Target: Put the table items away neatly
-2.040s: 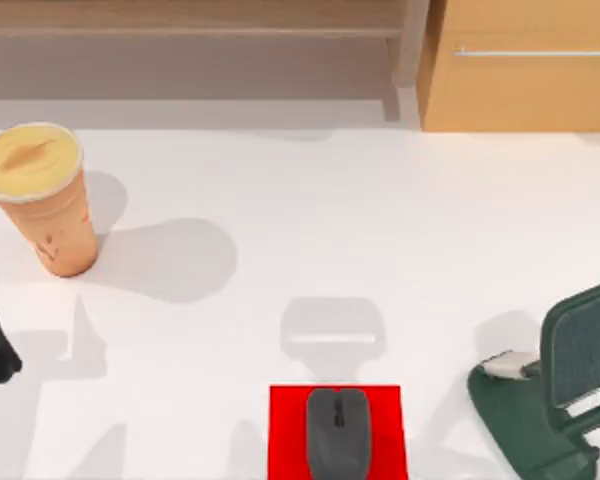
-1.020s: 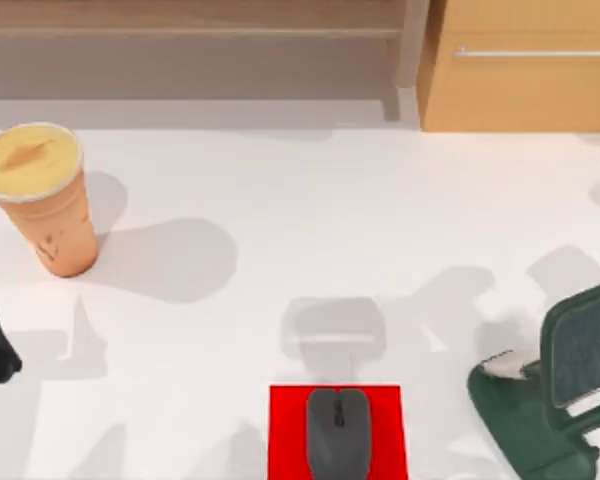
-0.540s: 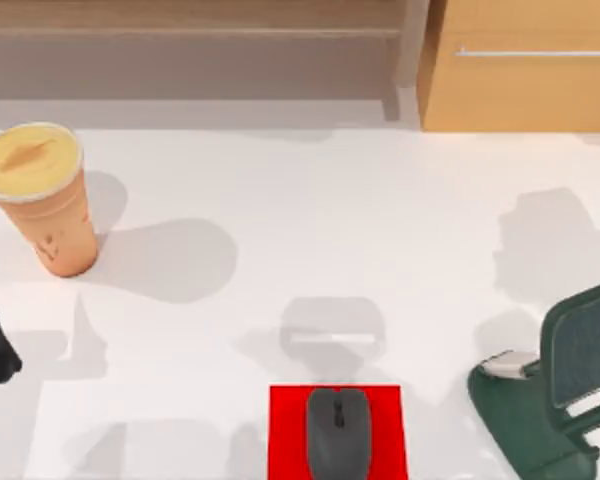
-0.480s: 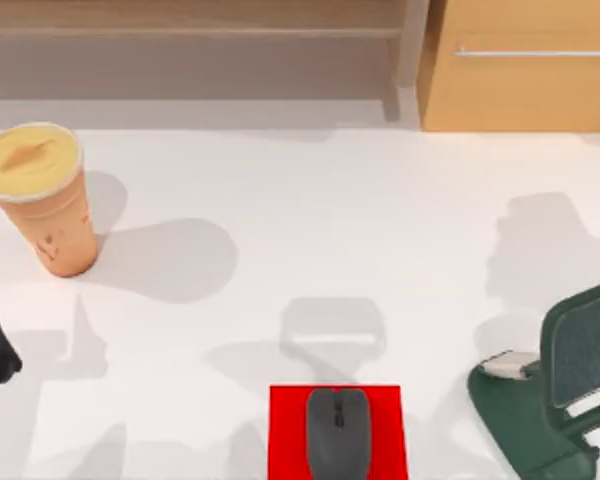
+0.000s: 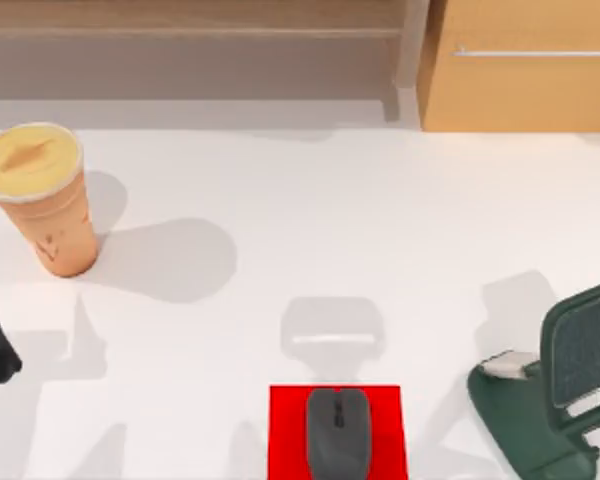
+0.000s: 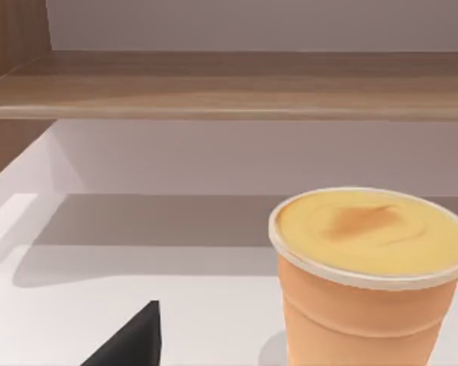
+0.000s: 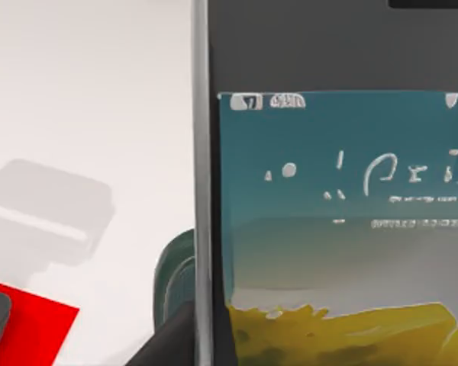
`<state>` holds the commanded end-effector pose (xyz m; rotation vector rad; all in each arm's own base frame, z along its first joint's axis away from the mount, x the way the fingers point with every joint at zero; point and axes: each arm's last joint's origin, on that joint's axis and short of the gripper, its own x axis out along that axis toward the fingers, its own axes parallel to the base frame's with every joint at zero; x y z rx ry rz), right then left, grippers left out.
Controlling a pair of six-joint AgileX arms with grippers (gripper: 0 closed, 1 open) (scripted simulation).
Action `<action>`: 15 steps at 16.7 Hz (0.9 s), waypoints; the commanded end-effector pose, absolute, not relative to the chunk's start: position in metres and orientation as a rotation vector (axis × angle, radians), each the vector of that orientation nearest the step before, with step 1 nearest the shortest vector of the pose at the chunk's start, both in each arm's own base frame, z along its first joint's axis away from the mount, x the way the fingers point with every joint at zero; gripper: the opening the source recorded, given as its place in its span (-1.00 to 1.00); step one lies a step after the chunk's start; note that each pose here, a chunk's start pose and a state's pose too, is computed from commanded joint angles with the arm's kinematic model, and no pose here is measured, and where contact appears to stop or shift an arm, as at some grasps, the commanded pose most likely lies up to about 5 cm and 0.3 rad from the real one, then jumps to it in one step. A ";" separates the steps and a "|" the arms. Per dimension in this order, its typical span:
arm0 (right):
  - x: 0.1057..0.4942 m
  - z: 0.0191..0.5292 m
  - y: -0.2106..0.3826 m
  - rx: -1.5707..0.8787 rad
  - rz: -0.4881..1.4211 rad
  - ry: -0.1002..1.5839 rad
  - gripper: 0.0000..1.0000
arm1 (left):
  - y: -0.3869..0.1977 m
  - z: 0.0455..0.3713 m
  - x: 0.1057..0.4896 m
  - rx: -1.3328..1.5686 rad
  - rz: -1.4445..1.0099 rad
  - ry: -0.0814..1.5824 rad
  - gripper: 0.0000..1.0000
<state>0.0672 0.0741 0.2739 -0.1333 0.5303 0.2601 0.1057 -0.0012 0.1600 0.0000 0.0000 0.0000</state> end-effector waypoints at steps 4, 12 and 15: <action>0.049 0.244 0.066 -0.105 0.340 0.459 -1.00 | -0.001 0.160 0.106 0.000 0.000 0.000 1.00; 0.045 0.234 0.065 -0.108 0.368 0.433 -1.00 | -0.001 0.160 0.106 0.000 0.000 0.000 1.00; 0.046 0.245 0.062 -0.079 0.364 0.410 -1.00 | -0.001 0.160 0.106 0.000 0.000 0.000 1.00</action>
